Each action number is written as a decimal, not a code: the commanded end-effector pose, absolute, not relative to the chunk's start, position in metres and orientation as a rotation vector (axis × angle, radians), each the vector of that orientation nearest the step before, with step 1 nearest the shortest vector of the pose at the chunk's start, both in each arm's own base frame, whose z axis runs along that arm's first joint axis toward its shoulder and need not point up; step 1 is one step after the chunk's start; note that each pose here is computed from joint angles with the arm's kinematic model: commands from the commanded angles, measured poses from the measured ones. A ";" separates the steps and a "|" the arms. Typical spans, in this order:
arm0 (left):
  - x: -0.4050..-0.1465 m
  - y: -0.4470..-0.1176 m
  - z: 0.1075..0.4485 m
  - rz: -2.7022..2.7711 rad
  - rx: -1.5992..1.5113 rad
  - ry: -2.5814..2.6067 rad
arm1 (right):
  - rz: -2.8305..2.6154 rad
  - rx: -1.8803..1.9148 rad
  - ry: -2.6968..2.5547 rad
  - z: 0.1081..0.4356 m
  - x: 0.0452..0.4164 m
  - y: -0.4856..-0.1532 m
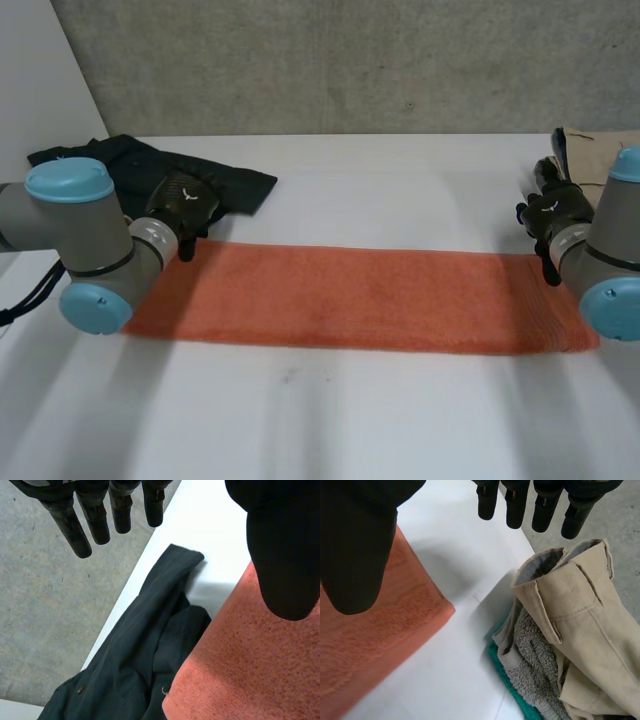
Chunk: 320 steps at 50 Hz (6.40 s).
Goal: Fold the laundry.
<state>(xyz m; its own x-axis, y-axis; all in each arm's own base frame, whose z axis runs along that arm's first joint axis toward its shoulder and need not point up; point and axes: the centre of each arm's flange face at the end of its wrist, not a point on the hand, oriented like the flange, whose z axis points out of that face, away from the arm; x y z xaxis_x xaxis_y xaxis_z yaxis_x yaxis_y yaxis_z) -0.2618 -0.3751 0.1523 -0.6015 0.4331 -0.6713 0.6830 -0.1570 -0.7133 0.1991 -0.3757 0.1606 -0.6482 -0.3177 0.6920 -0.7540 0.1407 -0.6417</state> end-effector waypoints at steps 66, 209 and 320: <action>-0.212 -0.264 0.223 -2.072 1.053 2.051 | 1.926 1.482 -1.531 0.230 0.229 -0.285; -0.348 -0.231 0.285 -2.290 1.703 2.496 | 2.071 1.570 -2.225 0.106 0.337 -0.154; -0.334 -0.214 0.349 -2.589 1.554 2.240 | 1.934 0.372 -1.646 0.361 -0.006 -0.405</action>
